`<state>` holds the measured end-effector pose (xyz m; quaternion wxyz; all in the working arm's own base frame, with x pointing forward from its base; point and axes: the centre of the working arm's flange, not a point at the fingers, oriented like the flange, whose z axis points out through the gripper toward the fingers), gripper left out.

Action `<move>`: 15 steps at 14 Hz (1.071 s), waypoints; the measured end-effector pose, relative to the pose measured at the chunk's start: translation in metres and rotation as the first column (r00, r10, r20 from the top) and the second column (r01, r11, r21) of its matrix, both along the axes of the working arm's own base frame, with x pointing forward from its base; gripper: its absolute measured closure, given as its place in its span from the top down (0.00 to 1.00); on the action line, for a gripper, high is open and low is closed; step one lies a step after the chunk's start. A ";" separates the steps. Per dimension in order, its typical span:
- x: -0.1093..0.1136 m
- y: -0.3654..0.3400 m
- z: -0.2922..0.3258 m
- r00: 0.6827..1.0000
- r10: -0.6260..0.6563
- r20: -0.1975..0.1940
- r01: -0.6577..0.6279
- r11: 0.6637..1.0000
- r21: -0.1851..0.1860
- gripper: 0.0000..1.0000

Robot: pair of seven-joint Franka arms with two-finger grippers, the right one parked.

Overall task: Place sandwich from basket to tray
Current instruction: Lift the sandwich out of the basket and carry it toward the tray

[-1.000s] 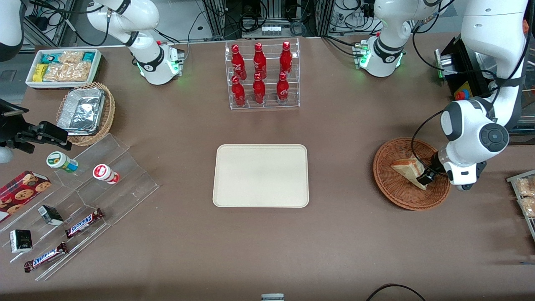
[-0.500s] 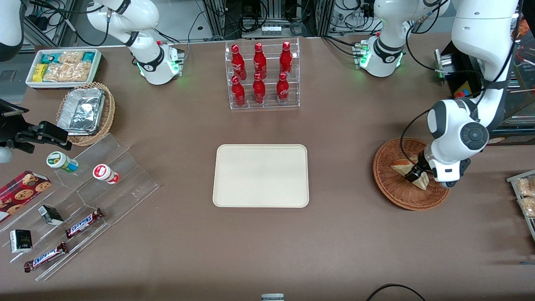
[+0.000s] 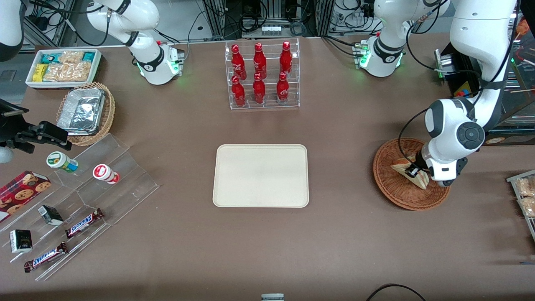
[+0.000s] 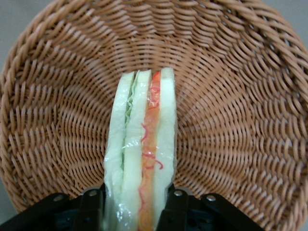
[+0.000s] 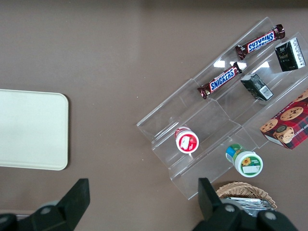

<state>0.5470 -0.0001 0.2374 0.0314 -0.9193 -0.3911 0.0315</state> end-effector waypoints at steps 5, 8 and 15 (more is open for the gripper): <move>0.010 -0.061 0.077 0.992 -0.105 -0.067 0.106 0.994 0.005 0.20; 0.011 -0.135 0.116 0.972 -0.233 -0.039 0.234 0.972 0.007 0.17; -0.030 -0.284 0.049 0.800 -0.596 -0.062 0.597 0.802 -0.017 0.17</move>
